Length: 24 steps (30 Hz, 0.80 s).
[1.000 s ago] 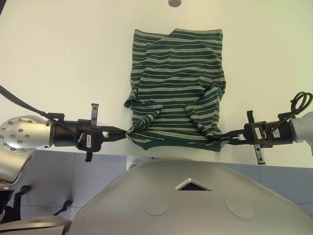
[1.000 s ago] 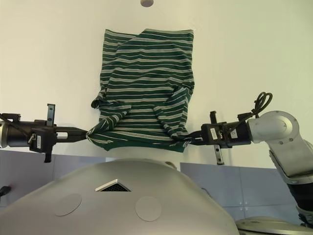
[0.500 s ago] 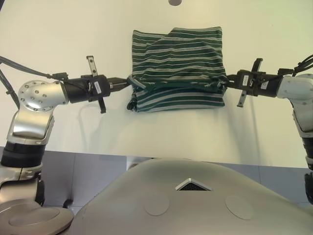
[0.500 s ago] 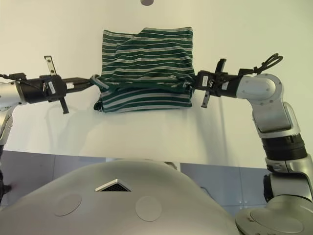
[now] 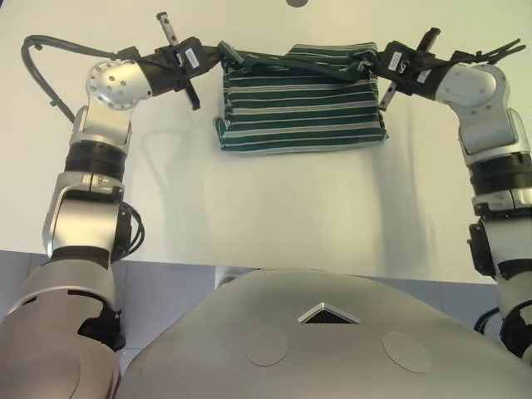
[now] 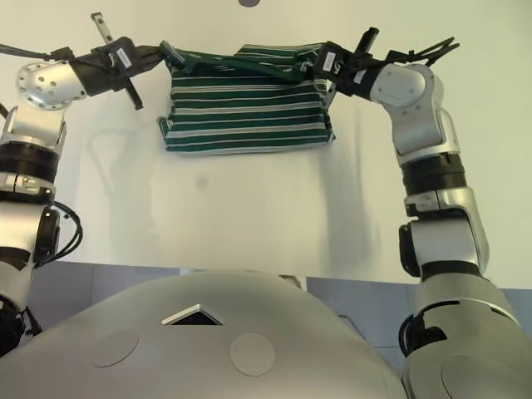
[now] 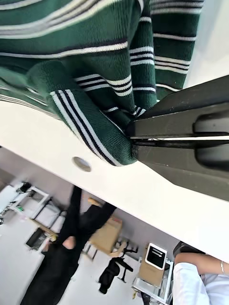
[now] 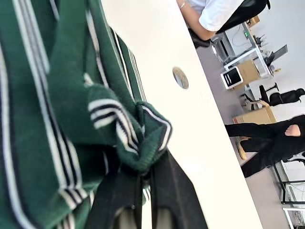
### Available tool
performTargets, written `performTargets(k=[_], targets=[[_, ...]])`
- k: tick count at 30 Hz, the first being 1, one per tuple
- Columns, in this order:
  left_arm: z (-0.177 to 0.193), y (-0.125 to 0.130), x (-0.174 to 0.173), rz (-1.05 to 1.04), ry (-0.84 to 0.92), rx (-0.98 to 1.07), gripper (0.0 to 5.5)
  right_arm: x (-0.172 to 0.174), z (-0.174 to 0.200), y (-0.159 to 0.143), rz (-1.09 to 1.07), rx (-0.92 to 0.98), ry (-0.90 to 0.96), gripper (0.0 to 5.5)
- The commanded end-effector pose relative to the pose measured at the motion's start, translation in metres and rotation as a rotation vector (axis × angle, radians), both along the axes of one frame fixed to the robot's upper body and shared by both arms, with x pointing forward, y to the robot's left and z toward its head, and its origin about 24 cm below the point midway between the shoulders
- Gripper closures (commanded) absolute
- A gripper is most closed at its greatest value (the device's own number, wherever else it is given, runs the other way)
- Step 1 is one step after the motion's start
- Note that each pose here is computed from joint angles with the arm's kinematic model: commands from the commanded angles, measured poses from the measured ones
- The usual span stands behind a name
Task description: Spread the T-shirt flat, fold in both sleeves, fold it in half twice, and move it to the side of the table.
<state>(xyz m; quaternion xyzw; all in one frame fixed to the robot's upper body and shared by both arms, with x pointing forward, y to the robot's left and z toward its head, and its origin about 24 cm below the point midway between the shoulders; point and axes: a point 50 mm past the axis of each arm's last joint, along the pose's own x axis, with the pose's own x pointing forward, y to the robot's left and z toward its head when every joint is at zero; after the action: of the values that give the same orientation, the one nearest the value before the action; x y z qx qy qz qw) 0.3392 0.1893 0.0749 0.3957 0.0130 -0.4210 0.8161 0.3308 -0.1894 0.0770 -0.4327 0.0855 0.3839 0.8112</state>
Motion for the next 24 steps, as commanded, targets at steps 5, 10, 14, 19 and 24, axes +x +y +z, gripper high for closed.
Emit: performTargets(k=[5,10,14,19,24], targets=[[-0.019,-0.008,0.012,0.083,-0.069,0.102,5.50,0.016,-0.013,-0.001,-0.105,-0.030,-0.047,5.50],[-0.014,-0.004,0.017,0.140,-0.098,0.068,5.50,0.025,-0.008,-0.004,-0.192,0.011,-0.078,5.50],[-0.006,-0.003,0.021,0.170,-0.103,-0.007,5.50,0.031,0.002,0.002,-0.212,0.086,-0.096,5.50],[-0.009,-0.001,0.022,0.208,-0.089,-0.014,5.50,0.038,0.001,0.010,-0.226,0.096,-0.082,5.50],[-0.032,-0.004,0.016,0.239,-0.030,0.056,5.50,0.034,-0.027,0.014,-0.254,0.049,-0.010,5.50]])
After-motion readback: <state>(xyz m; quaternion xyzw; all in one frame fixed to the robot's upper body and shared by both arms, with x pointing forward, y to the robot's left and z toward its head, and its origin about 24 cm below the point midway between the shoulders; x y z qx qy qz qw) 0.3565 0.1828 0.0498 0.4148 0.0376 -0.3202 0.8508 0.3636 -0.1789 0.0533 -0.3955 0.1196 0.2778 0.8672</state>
